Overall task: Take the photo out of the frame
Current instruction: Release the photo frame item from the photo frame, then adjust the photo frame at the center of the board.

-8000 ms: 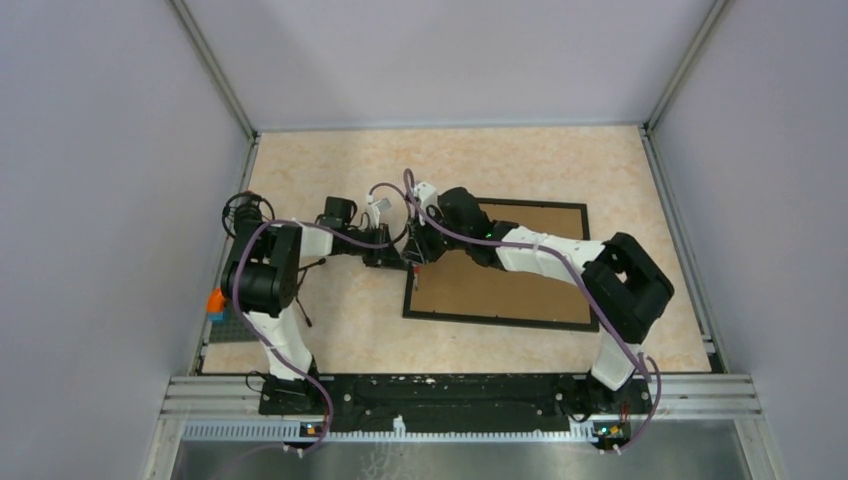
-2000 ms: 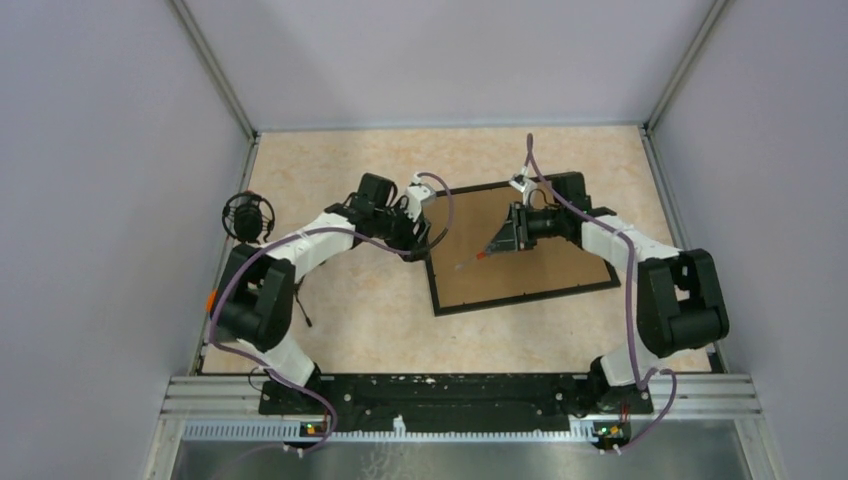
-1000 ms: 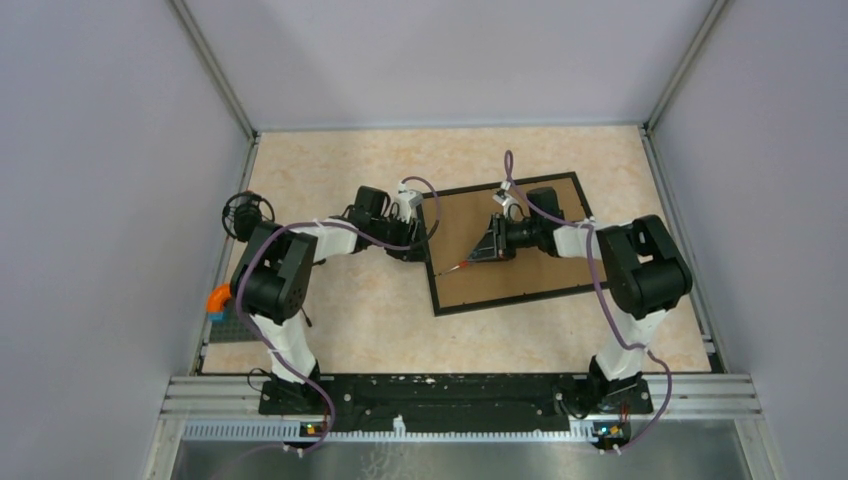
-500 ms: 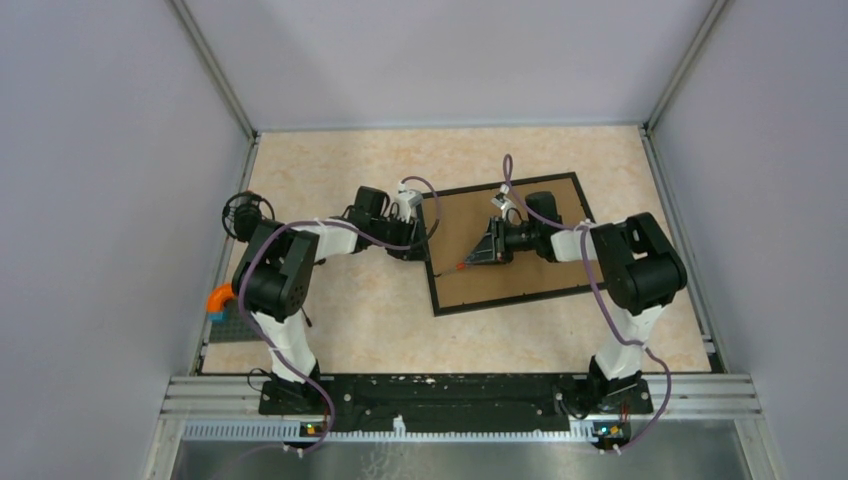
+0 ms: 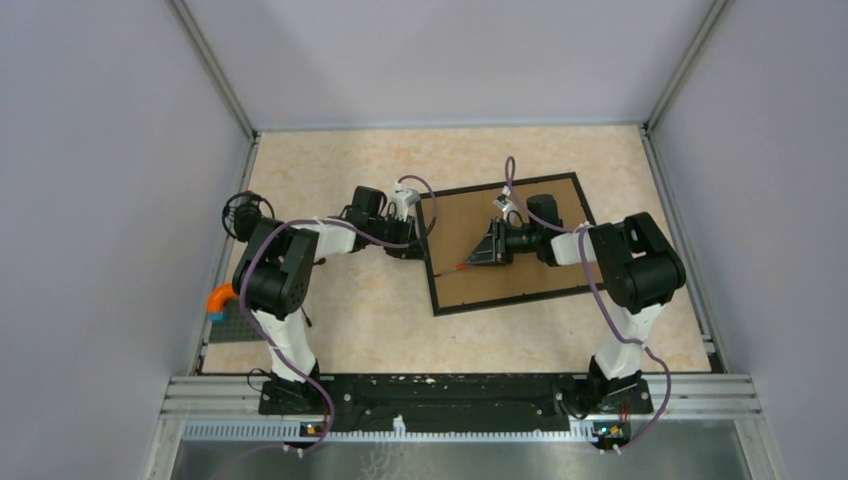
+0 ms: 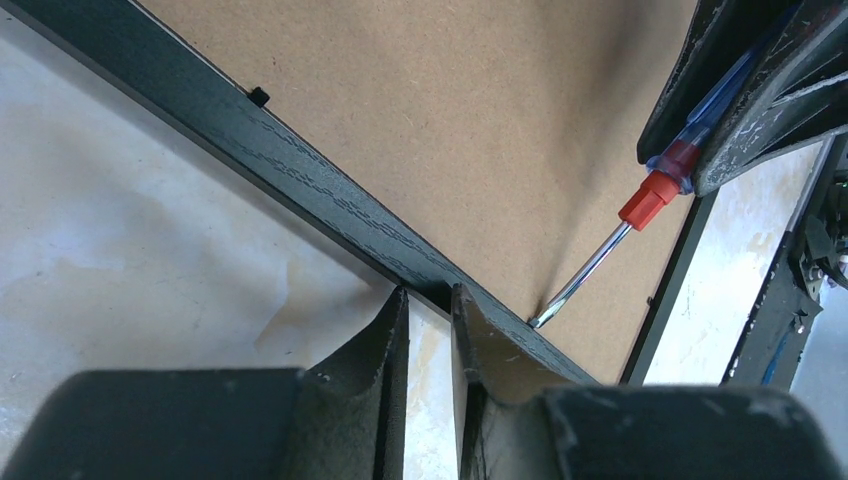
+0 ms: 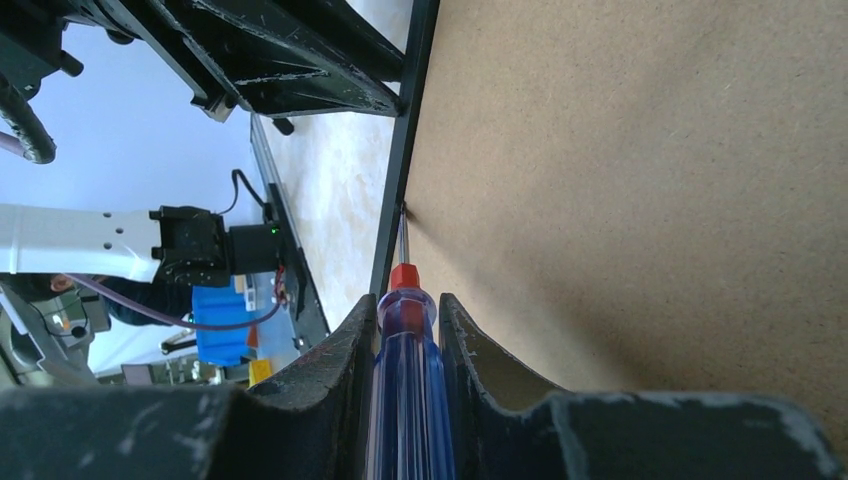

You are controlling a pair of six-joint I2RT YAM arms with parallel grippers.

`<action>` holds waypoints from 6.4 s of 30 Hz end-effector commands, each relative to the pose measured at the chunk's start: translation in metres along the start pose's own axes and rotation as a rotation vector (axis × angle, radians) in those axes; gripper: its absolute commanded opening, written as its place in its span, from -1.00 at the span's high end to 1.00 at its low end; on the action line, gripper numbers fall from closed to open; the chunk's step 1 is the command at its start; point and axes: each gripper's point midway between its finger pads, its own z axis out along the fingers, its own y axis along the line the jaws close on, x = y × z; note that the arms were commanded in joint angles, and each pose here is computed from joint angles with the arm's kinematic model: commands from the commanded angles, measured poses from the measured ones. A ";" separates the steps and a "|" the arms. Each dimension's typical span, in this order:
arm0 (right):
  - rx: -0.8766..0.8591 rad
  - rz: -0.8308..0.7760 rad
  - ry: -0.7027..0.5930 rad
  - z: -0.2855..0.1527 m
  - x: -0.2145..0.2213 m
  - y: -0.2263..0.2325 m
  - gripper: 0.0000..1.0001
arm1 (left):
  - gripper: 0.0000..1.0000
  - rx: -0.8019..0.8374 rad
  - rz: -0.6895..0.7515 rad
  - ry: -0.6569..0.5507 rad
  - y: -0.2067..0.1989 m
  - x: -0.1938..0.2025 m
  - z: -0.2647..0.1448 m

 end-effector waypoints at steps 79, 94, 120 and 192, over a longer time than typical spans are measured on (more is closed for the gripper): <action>0.267 -0.219 0.067 0.018 -0.003 0.042 1.00 | 0.72 -0.499 0.008 0.160 0.115 -0.037 0.012; 0.224 -0.235 0.120 0.025 0.011 0.081 1.00 | 0.94 -0.520 -0.124 0.136 0.131 -0.026 0.005; 0.814 -0.201 -0.307 -0.292 -0.081 -0.070 1.00 | -0.70 -0.446 0.244 0.147 0.054 -0.050 -0.010; 0.102 -0.344 -0.061 0.022 -0.009 0.076 1.00 | -0.24 -0.039 -0.414 -0.148 0.003 0.028 -0.064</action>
